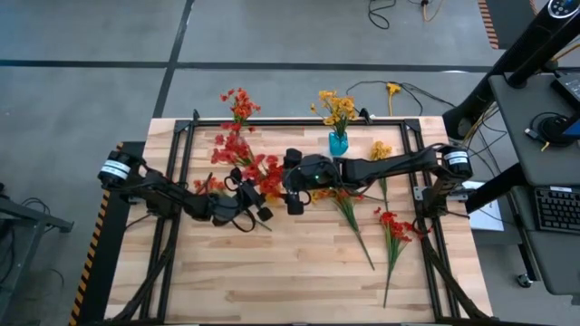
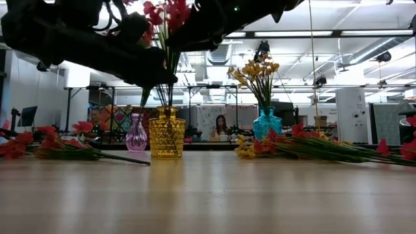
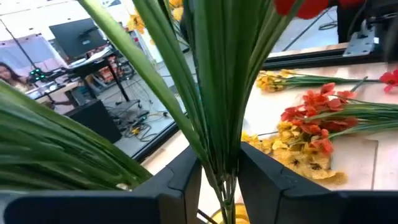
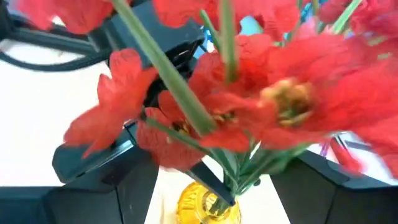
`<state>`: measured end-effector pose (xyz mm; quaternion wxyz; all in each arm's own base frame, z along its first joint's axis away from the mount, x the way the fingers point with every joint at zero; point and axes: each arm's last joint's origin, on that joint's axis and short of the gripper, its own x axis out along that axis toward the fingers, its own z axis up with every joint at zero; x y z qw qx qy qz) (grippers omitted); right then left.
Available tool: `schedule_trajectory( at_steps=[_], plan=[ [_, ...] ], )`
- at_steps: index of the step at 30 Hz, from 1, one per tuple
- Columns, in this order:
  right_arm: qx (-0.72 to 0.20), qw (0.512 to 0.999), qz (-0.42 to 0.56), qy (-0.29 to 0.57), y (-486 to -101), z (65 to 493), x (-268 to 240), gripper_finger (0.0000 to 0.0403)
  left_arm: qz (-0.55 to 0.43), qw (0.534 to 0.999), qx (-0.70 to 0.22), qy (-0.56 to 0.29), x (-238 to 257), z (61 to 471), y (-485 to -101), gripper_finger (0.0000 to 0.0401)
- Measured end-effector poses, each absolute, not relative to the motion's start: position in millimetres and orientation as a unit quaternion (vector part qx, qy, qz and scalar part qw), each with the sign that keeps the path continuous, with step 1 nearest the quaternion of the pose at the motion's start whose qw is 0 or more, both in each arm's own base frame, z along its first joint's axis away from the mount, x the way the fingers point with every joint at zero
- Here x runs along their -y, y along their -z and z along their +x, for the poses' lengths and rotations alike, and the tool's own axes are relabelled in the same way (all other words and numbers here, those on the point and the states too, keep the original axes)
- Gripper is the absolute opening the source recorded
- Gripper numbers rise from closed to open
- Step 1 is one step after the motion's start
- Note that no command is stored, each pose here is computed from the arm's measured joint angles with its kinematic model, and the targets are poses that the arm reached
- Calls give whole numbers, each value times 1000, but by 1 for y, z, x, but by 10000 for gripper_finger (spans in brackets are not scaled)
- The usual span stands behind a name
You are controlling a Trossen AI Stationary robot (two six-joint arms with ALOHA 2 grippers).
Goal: Sort flowers into vase by color
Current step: Put left red flower into the yellow vase
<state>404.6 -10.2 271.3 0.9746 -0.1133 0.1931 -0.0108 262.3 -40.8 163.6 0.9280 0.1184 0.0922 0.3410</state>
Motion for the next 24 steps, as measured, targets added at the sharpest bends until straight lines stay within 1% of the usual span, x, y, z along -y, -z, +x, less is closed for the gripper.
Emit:
schedule_trajectory(
  at_steps=[2, 5, 12, 17, 20, 24],
  plan=[
    [-192, 976, -104, 13, -274, 403, 10, 274, 118, 930, -89, -337, 44, 261, -165, 82],
    [-209, 973, -94, 13, -273, 401, 10, 274, 118, 932, -87, -330, 47, 260, -168, 98],
    [-230, 970, -81, 14, -270, 399, 10, 274, 122, 932, -98, -327, 57, 260, -175, 163],
    [-232, 970, -75, 17, -271, 398, 10, 274, 143, 920, -131, -340, 69, 262, -176, 201],
    [-233, 970, -70, 22, -273, 396, 11, 274, 147, 921, -148, -329, 76, 264, -178, 214],
    [-239, 968, -67, 34, -279, 391, 13, 274, 146, 921, -170, -318, 85, 263, -182, 221]
  ],
)
